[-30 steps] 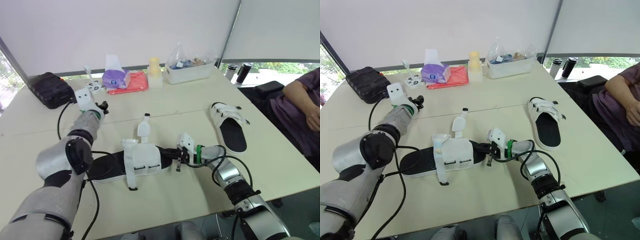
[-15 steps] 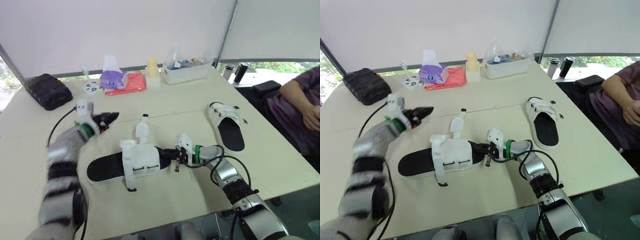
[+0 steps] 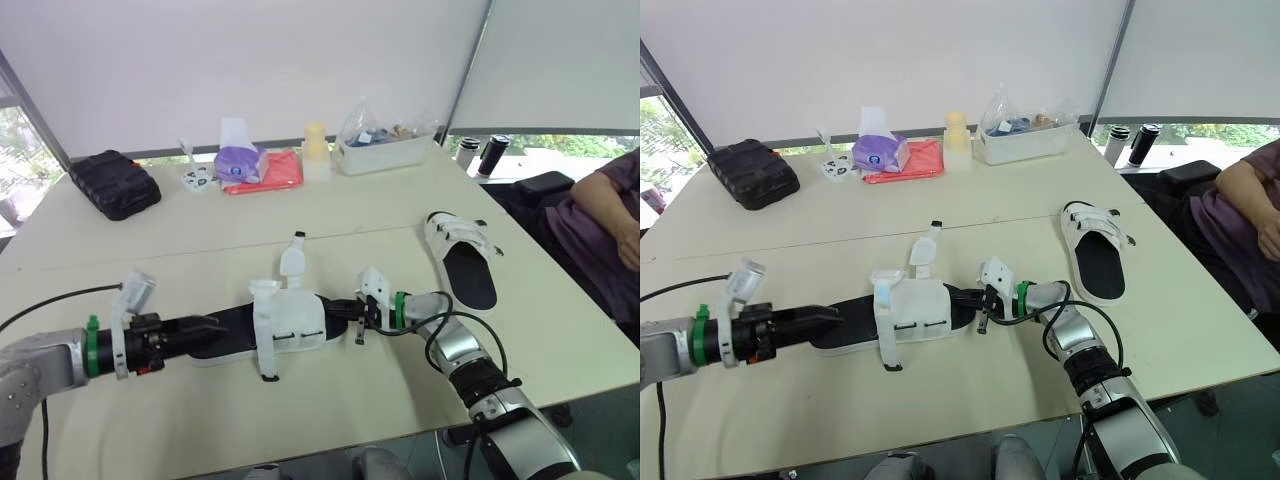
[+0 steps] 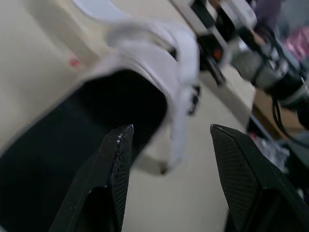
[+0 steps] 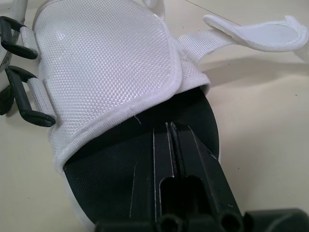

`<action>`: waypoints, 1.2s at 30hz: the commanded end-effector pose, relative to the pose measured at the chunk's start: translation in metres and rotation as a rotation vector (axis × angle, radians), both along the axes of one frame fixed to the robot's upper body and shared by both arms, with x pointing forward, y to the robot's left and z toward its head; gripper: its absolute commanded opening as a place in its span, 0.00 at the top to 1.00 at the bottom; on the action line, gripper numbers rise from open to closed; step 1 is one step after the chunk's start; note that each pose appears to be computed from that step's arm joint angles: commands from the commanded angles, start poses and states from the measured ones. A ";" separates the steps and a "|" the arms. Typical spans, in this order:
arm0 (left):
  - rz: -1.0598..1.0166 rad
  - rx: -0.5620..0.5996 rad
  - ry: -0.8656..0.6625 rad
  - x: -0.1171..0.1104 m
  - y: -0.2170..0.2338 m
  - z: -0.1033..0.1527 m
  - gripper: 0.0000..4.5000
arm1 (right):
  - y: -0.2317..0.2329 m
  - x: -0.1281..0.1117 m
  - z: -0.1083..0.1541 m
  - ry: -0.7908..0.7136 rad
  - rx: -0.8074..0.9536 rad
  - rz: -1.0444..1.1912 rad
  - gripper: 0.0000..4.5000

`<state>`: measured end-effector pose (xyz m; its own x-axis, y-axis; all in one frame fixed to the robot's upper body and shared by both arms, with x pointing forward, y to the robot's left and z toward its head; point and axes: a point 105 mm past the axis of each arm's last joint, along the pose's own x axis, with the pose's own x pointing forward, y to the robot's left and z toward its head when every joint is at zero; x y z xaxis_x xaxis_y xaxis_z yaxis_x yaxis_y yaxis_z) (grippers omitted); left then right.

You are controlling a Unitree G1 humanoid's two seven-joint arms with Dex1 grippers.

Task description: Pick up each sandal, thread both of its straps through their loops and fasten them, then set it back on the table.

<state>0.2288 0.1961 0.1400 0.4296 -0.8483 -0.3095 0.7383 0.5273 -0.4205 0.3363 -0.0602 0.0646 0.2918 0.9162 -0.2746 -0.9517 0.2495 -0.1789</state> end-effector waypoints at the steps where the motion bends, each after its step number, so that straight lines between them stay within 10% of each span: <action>1: -0.046 0.073 -0.083 0.004 -0.010 -0.001 0.42 | -0.005 -0.011 -0.039 0.113 -0.114 0.003 1.00; 18: -0.146 0.050 -0.109 0.011 -0.048 -0.026 0.42 | -0.008 -0.012 -0.038 0.110 -0.111 -0.012 1.00; 25: -0.150 0.028 -0.090 0.010 -0.049 -0.025 0.98 | -0.007 -0.013 -0.039 0.112 -0.110 -0.016 1.00; 36: -0.159 -0.128 -0.017 0.013 -0.034 0.014 0.98 | -0.006 -0.013 -0.041 0.115 -0.115 -0.016 1.00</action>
